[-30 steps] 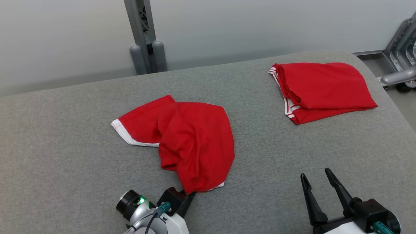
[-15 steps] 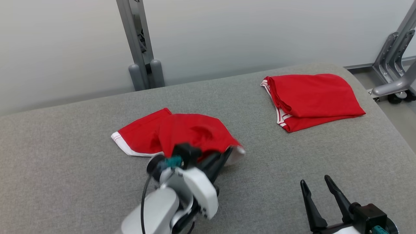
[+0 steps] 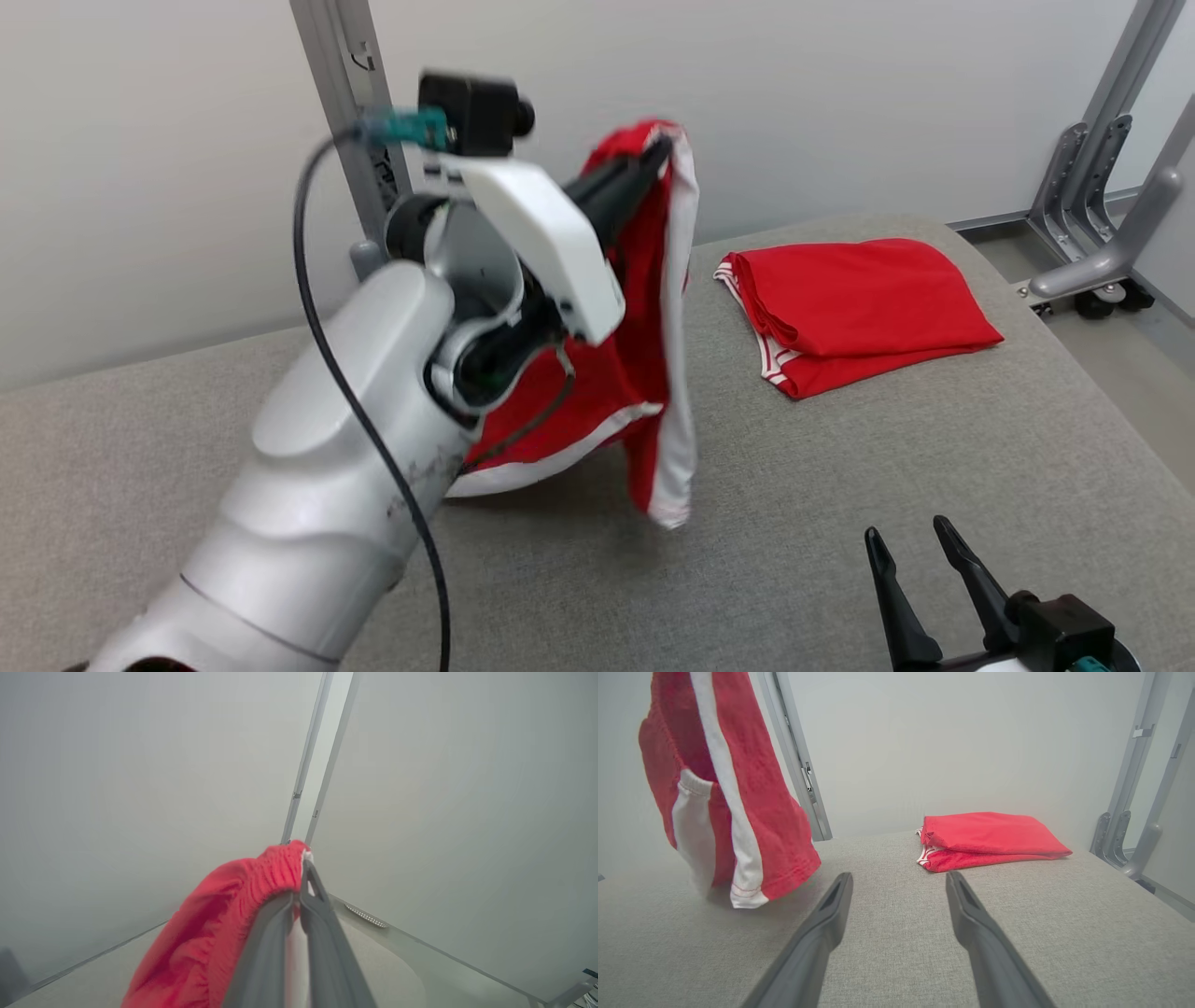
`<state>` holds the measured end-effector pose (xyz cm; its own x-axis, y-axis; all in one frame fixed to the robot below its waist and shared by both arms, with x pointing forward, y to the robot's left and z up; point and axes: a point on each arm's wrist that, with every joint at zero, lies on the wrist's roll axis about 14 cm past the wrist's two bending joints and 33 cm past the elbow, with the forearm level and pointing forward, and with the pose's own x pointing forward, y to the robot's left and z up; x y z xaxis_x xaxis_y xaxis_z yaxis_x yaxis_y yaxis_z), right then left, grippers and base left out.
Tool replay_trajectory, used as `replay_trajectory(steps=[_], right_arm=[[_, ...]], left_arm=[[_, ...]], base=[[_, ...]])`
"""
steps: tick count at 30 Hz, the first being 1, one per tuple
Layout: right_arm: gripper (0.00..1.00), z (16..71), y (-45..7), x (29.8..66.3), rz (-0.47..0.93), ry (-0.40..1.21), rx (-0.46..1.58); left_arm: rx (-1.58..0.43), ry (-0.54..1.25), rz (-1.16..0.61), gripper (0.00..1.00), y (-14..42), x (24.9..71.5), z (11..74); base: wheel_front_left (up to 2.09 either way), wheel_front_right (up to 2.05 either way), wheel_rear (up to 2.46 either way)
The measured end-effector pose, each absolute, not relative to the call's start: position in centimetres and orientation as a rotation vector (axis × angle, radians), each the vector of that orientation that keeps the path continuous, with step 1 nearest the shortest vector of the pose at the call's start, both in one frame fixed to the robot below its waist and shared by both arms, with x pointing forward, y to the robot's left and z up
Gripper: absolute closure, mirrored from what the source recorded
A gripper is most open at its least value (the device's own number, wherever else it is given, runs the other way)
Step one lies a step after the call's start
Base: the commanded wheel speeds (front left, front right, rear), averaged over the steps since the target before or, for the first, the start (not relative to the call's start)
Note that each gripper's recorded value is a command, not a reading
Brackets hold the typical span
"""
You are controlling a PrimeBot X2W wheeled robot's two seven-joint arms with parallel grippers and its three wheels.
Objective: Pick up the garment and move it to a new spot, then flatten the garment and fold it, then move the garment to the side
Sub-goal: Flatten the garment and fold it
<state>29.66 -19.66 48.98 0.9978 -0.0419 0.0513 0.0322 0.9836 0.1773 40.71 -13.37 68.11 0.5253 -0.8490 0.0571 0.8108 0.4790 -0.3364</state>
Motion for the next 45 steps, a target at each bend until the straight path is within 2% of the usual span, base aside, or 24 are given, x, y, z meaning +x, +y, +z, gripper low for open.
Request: replay_trajectory(steps=[3,6,11,15,20,24,32,33,34,35,42,45], right_arm=[[0.0,49.0,-19.9,29.4,-0.047,-0.059,0.18],[0.0,49.0,-20.1,29.2,-0.054,-0.06,0.184],[0.0,48.9,-20.1,29.2,-0.056,-0.058,0.192],[0.0,48.9,-19.9,29.3,-0.049,-0.055,0.193],[0.0,48.6,-19.5,29.7,-0.033,-0.042,0.192],[0.0,48.3,-18.5,30.2,0.0,-0.028,0.193],[0.0,48.0,-16.7,31.2,0.064,-0.012,0.189],[0.0,48.1,-16.5,31.3,0.072,-0.012,0.186],[0.0,48.1,-16.2,31.5,0.08,-0.013,0.184],[0.0,48.2,-16.0,31.6,0.087,-0.013,0.184],[0.0,48.3,-15.2,31.7,0.115,-0.017,0.183],[0.0,48.6,-15.0,31.7,0.124,-0.024,0.183]], left_arm=[[-0.347,0.141,-0.973,1.0,-13.2,41.2,69.5],[-0.347,0.227,-0.913,1.0,-12.3,41.9,67.5],[-0.35,0.473,-0.801,1.0,-9.1,41.6,58.2],[-0.357,0.569,-0.72,1.0,-5.6,40.9,52.7],[-0.338,0.687,-0.688,1.0,-1.2,37.7,46.4],[-0.265,0.709,-0.64,1.0,2.9,36.4,43.3],[-0.187,0.715,-0.641,1.0,6.2,34.5,41.6],[-0.184,0.71,-0.637,0.93,6.5,34.5,41.5],[-0.17,0.705,-0.632,0.5,6.9,34.4,41.5],[-0.152,0.701,-0.63,0.0,7.2,34.4,41.4],[-0.113,0.683,-0.606,0.0,8.7,34.2,41.3],[-0.175,0.635,-0.535,0.0,9.8,35.2,42.3]], base=[[0.0,0.0,0.0],[0.0,0.0,0.0],[0.0,0.0,0.0],[0.0,0.0,0.0],[0.0,0.0,0.0],[0.0,0.0,0.0],[0.0,0.0,0.0],[0.0,0.0,0.0],[0.0,0.0,0.0],[0.0,0.0,0.0],[0.0,0.0,0.0],[0.0,0.0,0.0]])
